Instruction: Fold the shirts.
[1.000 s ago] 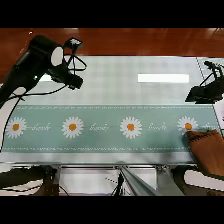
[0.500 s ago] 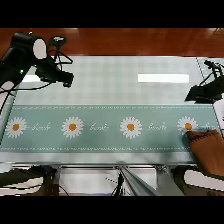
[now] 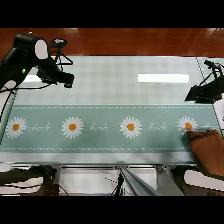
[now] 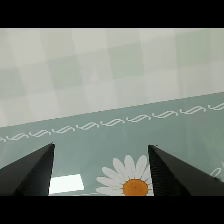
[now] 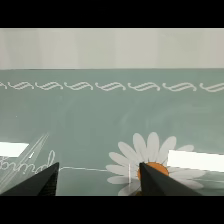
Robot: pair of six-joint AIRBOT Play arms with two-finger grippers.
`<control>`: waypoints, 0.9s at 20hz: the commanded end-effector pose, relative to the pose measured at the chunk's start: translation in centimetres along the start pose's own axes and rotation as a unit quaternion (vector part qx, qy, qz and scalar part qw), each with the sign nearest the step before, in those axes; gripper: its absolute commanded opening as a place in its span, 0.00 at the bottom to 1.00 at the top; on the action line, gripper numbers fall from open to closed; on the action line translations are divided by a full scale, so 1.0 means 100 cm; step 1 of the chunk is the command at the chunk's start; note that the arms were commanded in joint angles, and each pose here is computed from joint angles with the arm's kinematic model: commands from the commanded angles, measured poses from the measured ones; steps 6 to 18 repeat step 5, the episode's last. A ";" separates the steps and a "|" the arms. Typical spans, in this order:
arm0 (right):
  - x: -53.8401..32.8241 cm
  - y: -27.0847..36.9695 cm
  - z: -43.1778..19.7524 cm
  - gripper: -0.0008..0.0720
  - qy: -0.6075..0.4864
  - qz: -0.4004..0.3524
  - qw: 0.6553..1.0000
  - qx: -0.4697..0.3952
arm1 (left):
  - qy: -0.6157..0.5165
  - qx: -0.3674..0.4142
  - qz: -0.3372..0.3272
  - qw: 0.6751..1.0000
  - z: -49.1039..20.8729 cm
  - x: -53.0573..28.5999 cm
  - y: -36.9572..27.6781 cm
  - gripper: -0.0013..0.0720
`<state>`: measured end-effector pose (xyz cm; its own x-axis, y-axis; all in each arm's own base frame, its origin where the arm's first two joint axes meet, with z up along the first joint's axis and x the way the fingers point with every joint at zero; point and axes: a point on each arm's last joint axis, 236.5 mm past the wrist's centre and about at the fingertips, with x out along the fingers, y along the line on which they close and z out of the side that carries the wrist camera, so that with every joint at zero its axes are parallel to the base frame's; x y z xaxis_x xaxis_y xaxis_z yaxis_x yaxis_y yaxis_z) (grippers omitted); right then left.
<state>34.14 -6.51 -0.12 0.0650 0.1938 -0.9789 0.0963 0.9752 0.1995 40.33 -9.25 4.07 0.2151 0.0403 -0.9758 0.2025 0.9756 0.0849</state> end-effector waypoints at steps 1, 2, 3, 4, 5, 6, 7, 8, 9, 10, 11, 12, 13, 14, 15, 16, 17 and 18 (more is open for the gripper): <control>-0.001 0.000 0.000 0.77 -0.001 0.000 1.000 0.000 | 0.008 0.001 0.000 1.000 -0.001 0.006 0.000 1.00; 0.000 0.000 0.000 0.77 -0.001 0.000 1.000 0.000 | 0.009 0.001 0.001 1.000 -0.001 0.008 0.000 1.00; -0.001 0.000 0.000 0.77 -0.001 0.000 1.000 0.000 | 0.011 0.001 0.001 1.000 -0.001 0.009 0.000 1.00; 0.000 0.000 0.000 0.77 -0.001 0.000 1.000 0.000 | 0.012 0.002 0.001 1.000 -0.001 0.010 -0.001 1.00; 0.000 0.000 0.000 0.77 -0.001 0.000 1.000 0.000 | 0.014 0.002 0.001 1.000 -0.001 0.011 -0.001 1.00; 0.000 0.000 0.000 0.77 -0.001 0.000 1.000 0.000 | 0.014 0.002 0.001 1.000 -0.001 0.011 -0.001 1.00; 0.000 0.000 0.000 0.77 -0.001 0.000 1.000 0.000 | 0.014 0.002 0.001 1.000 -0.001 0.011 -0.001 1.00; 0.000 0.000 0.000 0.77 -0.001 0.000 1.000 0.000 | 0.014 0.002 0.001 1.000 -0.001 0.011 -0.001 1.00; 0.000 0.000 0.000 0.77 -0.001 0.000 1.000 0.000 | 0.014 0.002 0.001 1.000 -0.001 0.011 -0.001 1.00; 0.000 0.000 0.000 0.77 -0.001 0.000 1.000 0.000 | 0.014 0.002 0.001 1.000 -0.001 0.011 -0.001 1.00; 0.000 0.000 0.000 0.77 -0.001 0.000 1.000 0.000 | 0.014 0.002 0.001 1.000 -0.001 0.011 -0.001 1.00; 0.000 0.000 0.000 0.77 -0.001 0.000 1.000 0.000 | 0.014 0.002 0.001 1.000 -0.001 0.011 -0.001 1.00; 0.000 0.000 0.000 0.77 -0.001 0.000 1.000 0.000 | 0.014 0.002 0.001 1.000 -0.001 0.011 -0.001 1.00; 0.000 0.000 0.000 0.77 -0.001 0.000 1.000 0.000 | 0.014 0.002 0.001 1.000 -0.001 0.011 -0.001 1.00; 0.000 0.000 0.000 0.77 -0.001 0.000 1.000 0.000 | 0.014 0.002 0.001 1.000 -0.001 0.011 -0.001 1.00; 0.000 0.000 0.000 0.77 -0.001 0.000 1.000 0.000 | 0.014 0.002 0.001 1.000 -0.001 0.011 -0.001 1.00; 0.000 0.000 0.000 0.77 -0.001 0.000 1.000 0.000 | 0.014 0.002 0.001 1.000 -0.001 0.011 -0.001 1.00; 0.000 0.000 0.000 0.77 -0.001 0.000 1.000 0.000 | 0.014 0.002 0.001 1.000 -0.001 0.011 -0.001 1.00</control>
